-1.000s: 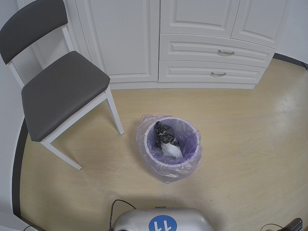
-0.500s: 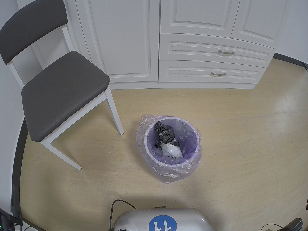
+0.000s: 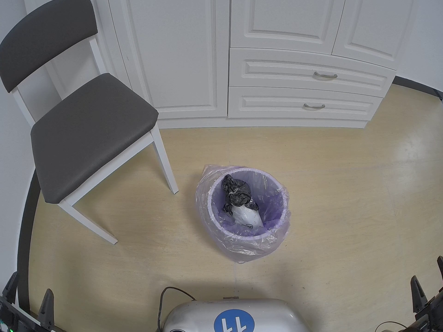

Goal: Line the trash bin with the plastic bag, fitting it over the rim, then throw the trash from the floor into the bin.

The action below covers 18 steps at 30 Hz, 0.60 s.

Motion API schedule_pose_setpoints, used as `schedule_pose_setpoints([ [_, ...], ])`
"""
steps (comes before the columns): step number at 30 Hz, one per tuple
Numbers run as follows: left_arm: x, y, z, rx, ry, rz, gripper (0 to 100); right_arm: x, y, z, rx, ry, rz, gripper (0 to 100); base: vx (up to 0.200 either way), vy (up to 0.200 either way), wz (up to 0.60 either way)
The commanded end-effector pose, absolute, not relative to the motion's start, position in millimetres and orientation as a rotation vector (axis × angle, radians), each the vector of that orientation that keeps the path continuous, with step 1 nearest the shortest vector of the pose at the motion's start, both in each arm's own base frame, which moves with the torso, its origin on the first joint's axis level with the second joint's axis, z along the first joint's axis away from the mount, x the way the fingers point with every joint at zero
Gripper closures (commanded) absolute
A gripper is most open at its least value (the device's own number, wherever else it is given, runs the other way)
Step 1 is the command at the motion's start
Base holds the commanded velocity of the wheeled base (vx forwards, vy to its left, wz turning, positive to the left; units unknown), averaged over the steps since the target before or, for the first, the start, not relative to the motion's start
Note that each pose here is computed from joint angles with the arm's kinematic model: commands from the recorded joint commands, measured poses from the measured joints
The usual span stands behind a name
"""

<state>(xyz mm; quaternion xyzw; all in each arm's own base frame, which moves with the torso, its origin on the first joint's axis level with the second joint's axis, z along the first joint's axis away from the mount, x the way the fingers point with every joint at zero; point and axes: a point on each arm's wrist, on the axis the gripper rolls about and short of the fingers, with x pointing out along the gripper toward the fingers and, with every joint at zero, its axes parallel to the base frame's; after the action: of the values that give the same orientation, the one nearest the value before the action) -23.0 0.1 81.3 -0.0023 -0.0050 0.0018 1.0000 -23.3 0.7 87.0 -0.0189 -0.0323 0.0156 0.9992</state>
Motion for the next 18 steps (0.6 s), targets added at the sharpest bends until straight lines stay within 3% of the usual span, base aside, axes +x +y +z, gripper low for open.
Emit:
schedule_pose_setpoints([
  [1,-22.6,0.1,76.0,-0.003,-0.002,0.005,0,-23.2,0.8,77.4,-0.042,-0.011,0.034,0,0.0,0.0,0.0],
  [18,-22.7,0.2,76.0,-0.003,-0.003,0.008,0,-22.8,-0.2,76.0,0.014,-0.005,-0.008,0,0.0,0.0,0.0],
])
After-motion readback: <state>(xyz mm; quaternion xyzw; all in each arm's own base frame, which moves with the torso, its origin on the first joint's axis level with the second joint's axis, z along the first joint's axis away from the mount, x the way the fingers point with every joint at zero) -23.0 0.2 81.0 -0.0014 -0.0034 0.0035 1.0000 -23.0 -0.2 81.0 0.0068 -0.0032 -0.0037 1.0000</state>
